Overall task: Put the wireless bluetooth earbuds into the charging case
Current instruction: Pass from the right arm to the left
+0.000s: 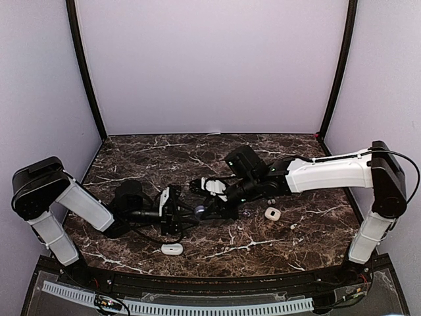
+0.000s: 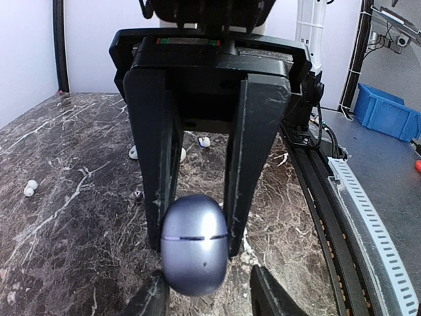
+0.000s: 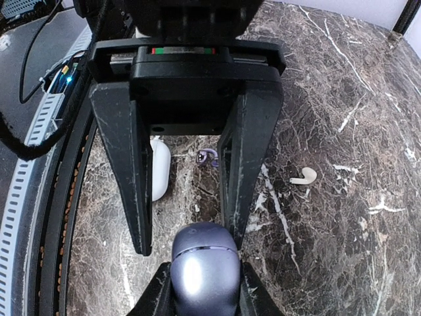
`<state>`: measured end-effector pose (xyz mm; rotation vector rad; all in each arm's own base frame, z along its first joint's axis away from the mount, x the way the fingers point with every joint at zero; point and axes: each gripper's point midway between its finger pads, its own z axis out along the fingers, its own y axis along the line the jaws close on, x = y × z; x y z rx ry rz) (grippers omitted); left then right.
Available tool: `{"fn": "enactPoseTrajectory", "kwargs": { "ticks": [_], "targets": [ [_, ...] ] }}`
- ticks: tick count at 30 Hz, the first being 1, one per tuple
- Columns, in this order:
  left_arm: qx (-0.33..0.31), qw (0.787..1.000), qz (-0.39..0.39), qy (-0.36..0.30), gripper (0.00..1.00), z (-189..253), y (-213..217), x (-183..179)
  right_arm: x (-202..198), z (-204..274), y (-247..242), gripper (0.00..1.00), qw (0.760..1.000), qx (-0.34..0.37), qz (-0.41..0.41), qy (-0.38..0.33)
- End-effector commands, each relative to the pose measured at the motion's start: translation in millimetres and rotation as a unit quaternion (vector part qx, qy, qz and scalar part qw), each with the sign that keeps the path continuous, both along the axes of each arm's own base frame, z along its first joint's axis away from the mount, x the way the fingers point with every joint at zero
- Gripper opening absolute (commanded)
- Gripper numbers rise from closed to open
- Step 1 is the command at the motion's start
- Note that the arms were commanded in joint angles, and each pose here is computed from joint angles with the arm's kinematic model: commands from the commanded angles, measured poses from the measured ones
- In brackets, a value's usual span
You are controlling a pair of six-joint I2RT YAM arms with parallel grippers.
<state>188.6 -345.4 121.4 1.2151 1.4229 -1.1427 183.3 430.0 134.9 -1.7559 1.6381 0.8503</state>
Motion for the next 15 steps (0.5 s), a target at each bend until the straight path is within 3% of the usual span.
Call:
{"fn": "enactPoseTrajectory", "kwargs": {
  "ticks": [1,5,9,15],
  "targets": [
    [-0.011,1.0,-0.006,-0.016,0.45,7.7,-5.6,1.1,-4.8,6.9,11.1,0.25,1.0,0.027,0.009,-0.001],
    [-0.01,1.0,-0.007,-0.019,0.37,8.4,-5.8,0.5,-6.2,2.9,10.7,0.25,1.0,0.021,0.009,0.002],
    [-0.009,1.0,-0.003,-0.021,0.35,8.7,-6.2,1.8,-8.6,2.5,10.7,0.25,1.0,0.02,0.013,0.004],
    [-0.009,1.0,-0.005,-0.022,0.23,9.3,-6.2,1.2,-11.0,3.0,10.8,0.28,1.0,0.021,0.017,0.003]
  ]
}}
